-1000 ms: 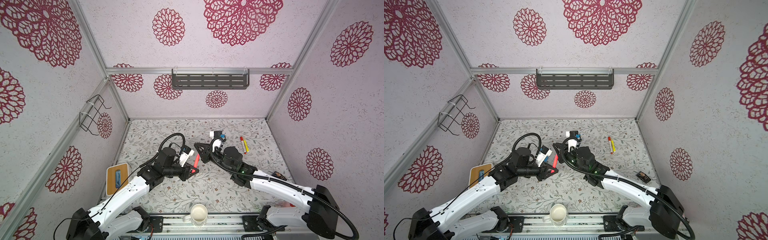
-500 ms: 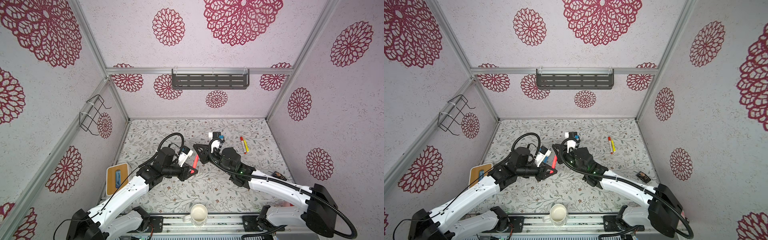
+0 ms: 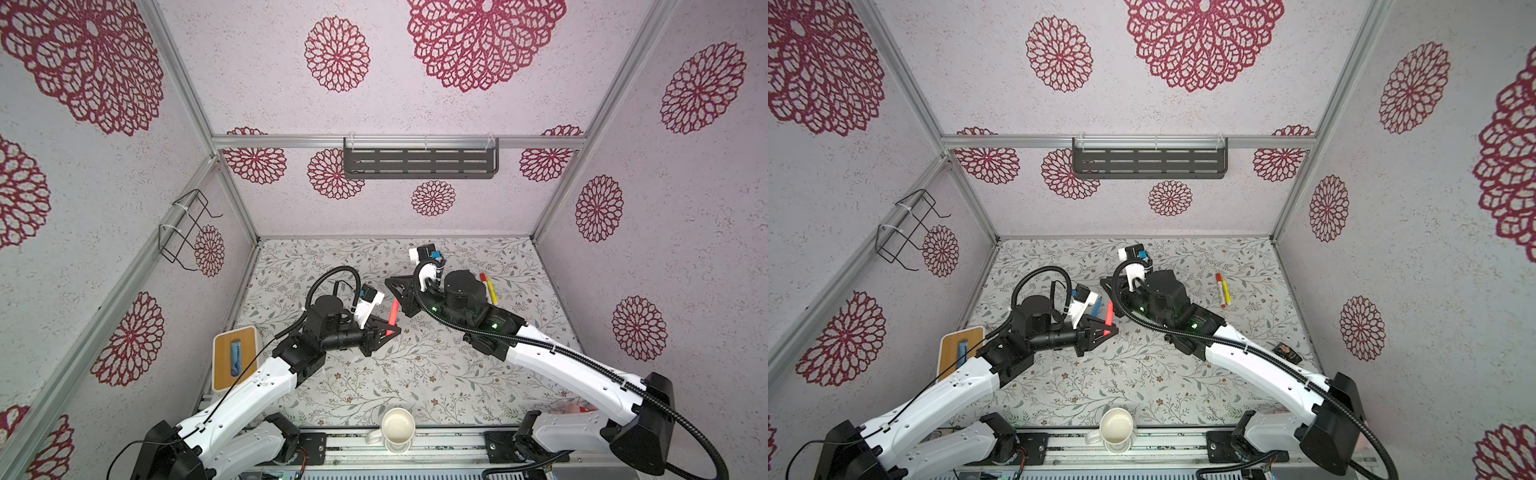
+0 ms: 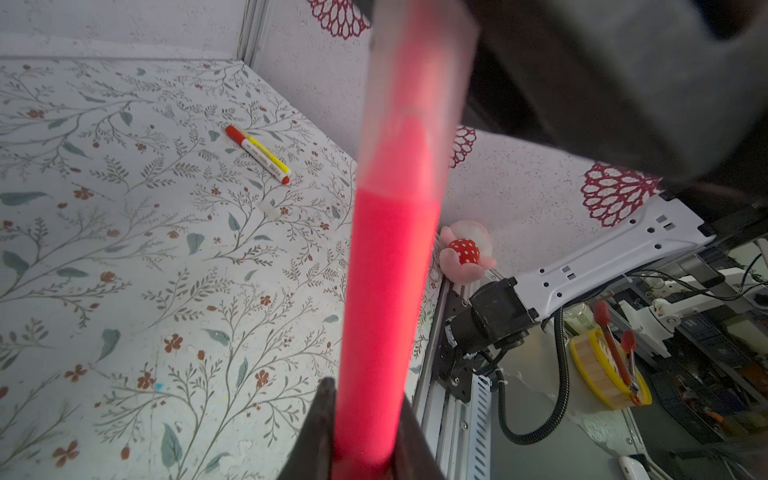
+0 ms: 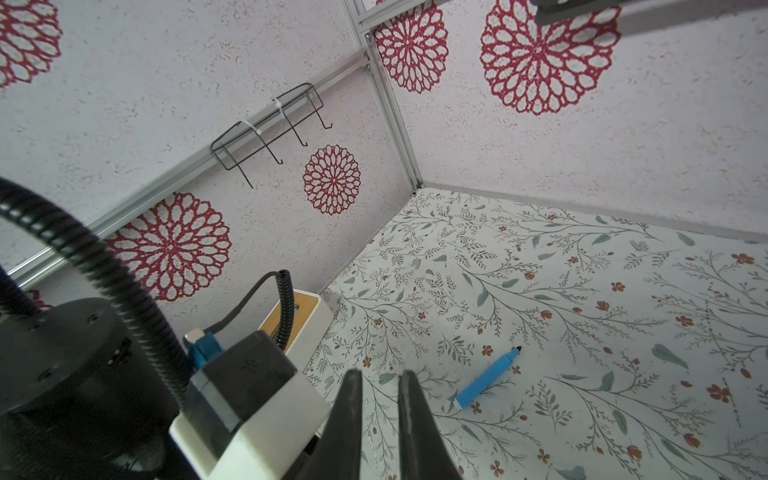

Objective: Insert the pens into the pen caps

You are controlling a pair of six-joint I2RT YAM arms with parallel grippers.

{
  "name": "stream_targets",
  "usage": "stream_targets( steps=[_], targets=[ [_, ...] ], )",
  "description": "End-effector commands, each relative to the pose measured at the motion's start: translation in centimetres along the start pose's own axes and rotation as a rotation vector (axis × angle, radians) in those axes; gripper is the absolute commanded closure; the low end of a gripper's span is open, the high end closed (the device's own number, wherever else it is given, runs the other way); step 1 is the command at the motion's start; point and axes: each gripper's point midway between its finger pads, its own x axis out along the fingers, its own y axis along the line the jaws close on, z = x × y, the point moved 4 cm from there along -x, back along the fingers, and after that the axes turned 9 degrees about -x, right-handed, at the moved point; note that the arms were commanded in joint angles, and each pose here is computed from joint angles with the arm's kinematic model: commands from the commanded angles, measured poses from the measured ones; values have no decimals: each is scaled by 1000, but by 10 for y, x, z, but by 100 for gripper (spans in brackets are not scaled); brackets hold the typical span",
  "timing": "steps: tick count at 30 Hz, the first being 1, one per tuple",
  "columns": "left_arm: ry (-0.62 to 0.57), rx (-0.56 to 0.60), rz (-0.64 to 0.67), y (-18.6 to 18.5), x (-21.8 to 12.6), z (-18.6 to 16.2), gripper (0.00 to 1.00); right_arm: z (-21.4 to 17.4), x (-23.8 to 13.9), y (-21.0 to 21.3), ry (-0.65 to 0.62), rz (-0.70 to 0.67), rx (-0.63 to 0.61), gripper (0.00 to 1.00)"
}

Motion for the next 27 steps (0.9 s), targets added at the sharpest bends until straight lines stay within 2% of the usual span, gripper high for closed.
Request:
stream_targets(
  steps=[1,6,9,15,27],
  targets=[
    [-312,-75,254,37,-19,55,100,-31,-26,30,234,184,-64,79],
    [-280,-77,276,43,-13,41,100,6,-52,33,121,185,-107,53],
    [-261,-72,291,44,-10,36,100,15,-68,31,59,174,-115,44],
    [-254,-51,298,38,-9,34,100,1,-75,19,57,132,-78,42],
    [-241,17,284,12,-4,34,100,-20,-60,8,100,110,-29,39]
  ],
)
